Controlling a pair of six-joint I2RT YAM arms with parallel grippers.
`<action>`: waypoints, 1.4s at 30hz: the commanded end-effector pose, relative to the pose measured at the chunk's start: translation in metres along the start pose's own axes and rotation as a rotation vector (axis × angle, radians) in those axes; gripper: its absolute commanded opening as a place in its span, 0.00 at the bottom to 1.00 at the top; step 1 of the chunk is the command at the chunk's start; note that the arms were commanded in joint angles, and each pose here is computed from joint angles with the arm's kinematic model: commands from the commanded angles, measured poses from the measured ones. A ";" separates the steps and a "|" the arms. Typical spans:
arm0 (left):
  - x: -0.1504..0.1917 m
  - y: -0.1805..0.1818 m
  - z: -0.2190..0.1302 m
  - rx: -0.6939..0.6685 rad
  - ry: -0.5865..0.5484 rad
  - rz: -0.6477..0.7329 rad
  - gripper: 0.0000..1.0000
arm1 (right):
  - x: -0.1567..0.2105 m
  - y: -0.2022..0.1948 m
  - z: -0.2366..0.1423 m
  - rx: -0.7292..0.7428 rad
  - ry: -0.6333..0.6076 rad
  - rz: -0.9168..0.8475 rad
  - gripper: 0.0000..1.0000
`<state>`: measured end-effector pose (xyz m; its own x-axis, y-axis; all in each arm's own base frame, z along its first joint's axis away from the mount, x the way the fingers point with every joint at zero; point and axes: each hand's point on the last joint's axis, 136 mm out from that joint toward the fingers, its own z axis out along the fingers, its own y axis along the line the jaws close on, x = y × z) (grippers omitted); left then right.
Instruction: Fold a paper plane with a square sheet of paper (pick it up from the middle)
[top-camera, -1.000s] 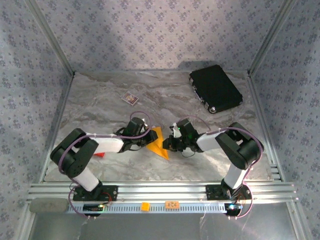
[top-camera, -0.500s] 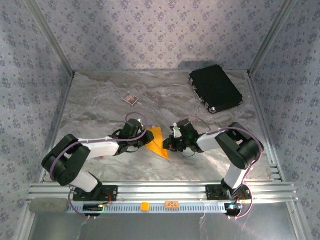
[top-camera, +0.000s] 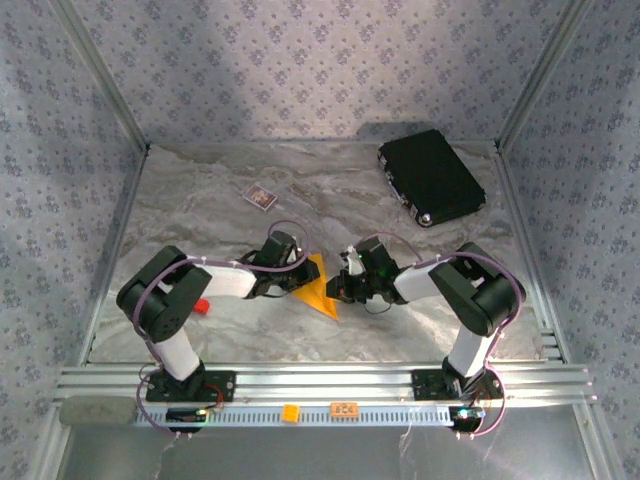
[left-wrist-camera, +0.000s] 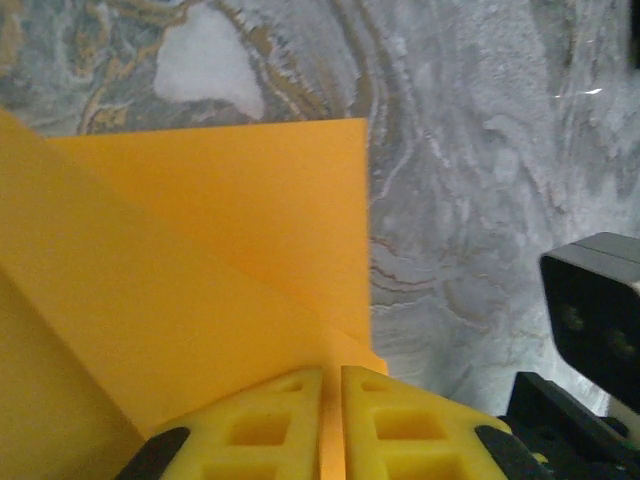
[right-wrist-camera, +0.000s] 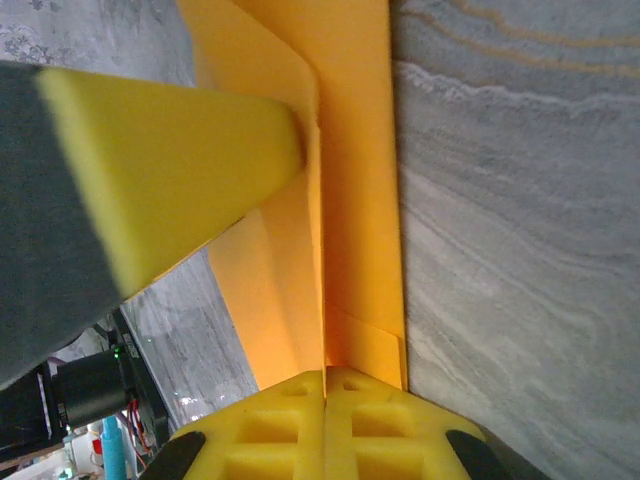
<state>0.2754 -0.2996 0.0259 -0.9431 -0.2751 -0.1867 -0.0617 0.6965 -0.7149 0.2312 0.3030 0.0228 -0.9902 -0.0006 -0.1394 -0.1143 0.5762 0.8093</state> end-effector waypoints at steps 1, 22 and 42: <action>-0.002 -0.001 0.004 -0.004 0.005 -0.004 0.11 | 0.007 -0.020 0.003 0.052 0.024 0.037 0.05; 0.005 0.023 0.009 -0.058 0.022 -0.047 0.09 | 0.033 -0.009 -0.013 0.076 0.098 -0.049 0.25; 0.004 0.027 0.009 -0.062 0.020 -0.056 0.08 | 0.052 -0.025 -0.024 0.125 0.108 -0.032 0.22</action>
<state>0.2794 -0.3006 0.0227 -0.9406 -0.2945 -0.1686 -0.0828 0.6810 -0.7275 0.2008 0.2861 0.0268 -0.9815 -0.0841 -0.1718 -0.1871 0.6083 0.7713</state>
